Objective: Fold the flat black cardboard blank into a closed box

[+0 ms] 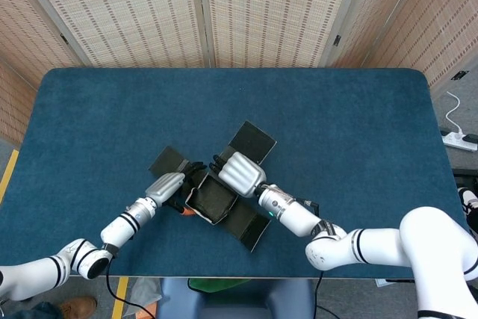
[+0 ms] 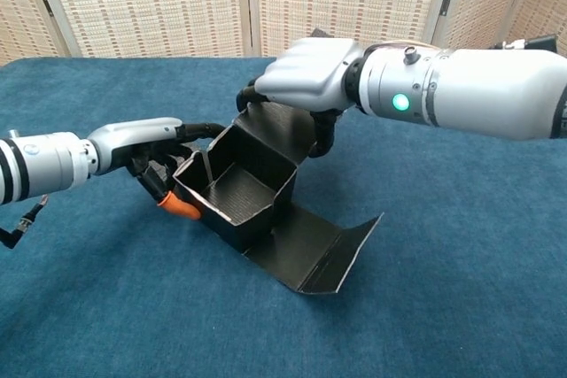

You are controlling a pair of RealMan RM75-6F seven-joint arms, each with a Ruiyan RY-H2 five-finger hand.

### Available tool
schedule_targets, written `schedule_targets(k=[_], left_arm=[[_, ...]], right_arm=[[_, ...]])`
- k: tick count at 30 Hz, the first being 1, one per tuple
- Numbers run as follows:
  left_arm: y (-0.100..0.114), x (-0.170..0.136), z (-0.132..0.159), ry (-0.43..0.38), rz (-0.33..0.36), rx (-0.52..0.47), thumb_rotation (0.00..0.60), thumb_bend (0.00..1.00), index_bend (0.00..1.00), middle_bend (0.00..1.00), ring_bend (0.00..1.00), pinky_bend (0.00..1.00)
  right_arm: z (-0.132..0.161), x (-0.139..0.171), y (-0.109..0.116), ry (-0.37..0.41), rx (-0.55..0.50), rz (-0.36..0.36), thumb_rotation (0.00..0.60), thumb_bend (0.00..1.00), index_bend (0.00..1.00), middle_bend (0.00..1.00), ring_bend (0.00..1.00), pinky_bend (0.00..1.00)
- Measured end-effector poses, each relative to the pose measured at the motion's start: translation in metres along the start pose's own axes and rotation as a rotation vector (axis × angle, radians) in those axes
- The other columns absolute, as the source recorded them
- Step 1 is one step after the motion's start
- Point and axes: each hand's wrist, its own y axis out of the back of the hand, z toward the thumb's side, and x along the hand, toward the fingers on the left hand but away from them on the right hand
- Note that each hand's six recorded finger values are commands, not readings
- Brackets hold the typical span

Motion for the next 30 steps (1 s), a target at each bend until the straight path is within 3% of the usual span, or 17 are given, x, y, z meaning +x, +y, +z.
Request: schedule_targets(k=[7,13,22,24,28,30], left_arm=[[-0.009,0.004,0.0,0.012,-0.07,-0.148,0.6,0.18,0.01,0.01,0.37,0.59],[-0.014,0.007,-0.001,0.018,-0.109,-0.245,0.6,0.18,0.08,0.08,0.38,0.55],[-0.022,0.011,-0.004,0.008,-0.135,-0.306,0.6,0.19,0.12,0.12,0.39,0.53],[-0.024,0.011,-0.003,0.005,-0.133,-0.326,0.6,0.18,0.17,0.17,0.41,0.53],[-0.023,0.012,-0.003,-0.004,-0.118,-0.367,0.6,0.19,0.26,0.26,0.45,0.54],[-0.022,0.012,-0.004,-0.005,-0.111,-0.374,0.6,0.19,0.28,0.28,0.46,0.54]], right_arm=[[0.001,-0.005,0.002,0.064,0.048,-0.054,0.6,0.26,0.37,0.39,0.77,1.0],[0.004,-0.008,0.003,0.09,0.045,-0.091,0.6,0.26,0.37,0.38,0.78,1.0],[-0.003,-0.009,0.001,0.072,0.009,-0.14,0.6,0.26,0.36,0.33,0.77,1.0],[-0.004,-0.009,-0.001,0.067,-0.002,-0.147,0.6,0.26,0.32,0.3,0.77,1.0],[-0.005,-0.007,-0.002,0.06,-0.029,-0.16,0.6,0.26,0.08,0.18,0.76,1.0],[-0.008,-0.005,-0.002,0.051,-0.048,-0.166,0.6,0.26,0.01,0.14,0.76,1.0]])
